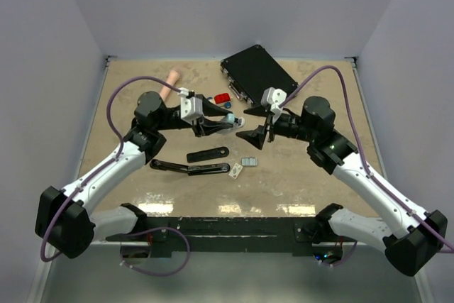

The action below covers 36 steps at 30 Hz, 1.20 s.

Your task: Load the staples into the stapler

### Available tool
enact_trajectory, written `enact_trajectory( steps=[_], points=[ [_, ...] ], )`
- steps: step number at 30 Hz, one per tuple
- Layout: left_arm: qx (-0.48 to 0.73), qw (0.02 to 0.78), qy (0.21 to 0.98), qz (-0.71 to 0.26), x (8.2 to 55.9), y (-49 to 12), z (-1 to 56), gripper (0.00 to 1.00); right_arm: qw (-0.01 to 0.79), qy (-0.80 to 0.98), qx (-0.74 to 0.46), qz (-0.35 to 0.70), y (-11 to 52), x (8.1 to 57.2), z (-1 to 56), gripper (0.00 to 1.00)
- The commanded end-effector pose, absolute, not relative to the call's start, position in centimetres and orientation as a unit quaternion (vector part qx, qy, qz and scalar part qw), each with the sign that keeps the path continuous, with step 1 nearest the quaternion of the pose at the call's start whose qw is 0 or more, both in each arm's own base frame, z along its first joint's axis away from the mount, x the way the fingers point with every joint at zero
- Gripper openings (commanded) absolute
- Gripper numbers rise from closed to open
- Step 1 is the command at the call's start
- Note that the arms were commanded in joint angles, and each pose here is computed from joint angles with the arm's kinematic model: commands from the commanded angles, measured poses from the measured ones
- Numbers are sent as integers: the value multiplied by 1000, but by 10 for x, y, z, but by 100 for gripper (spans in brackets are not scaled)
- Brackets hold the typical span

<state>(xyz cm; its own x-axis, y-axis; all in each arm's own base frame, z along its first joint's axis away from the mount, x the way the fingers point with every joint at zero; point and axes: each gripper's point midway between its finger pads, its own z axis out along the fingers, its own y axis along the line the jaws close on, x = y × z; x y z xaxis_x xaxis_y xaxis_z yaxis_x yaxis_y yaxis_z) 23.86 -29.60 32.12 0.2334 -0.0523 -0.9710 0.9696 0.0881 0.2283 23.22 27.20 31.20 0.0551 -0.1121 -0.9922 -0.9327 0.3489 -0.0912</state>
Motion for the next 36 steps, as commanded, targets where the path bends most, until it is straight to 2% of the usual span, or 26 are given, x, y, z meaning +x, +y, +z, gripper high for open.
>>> enact_trajectory(
  steps=[1,5,9,20,22,23,24,26,27,28,33,36],
  points=[
    [514,619,382,-454,216,-290,362,0,584,534,-484,374,282,222,341,71],
    [511,618,384,-457,212,-288,363,0,577,526,-491,386,285,218,343,61],
    [510,618,383,-460,210,-287,367,0,572,523,-494,394,286,215,343,47],
    [508,611,383,-472,205,-287,371,0,561,510,-499,420,289,204,351,48],
    [507,615,376,-472,203,-286,375,0,560,510,-499,421,290,204,351,43],
    [506,614,376,-475,202,-286,375,0,559,512,-499,421,290,204,351,40],
    [505,617,372,-475,201,-286,377,0,558,512,-498,421,290,205,350,31],
    [505,616,372,-478,200,-286,378,0,560,510,-497,424,290,204,353,21],
    [505,618,369,-477,199,-285,380,0,561,510,-495,425,289,203,353,7],
    [503,621,367,-476,198,-284,382,0,561,510,-493,426,289,202,354,0],
    [481,656,370,-449,204,-267,396,0,589,526,-463,403,275,212,358,0],
    [450,687,382,-424,216,-245,410,0,625,500,-434,413,259,209,380,0]
  ],
)
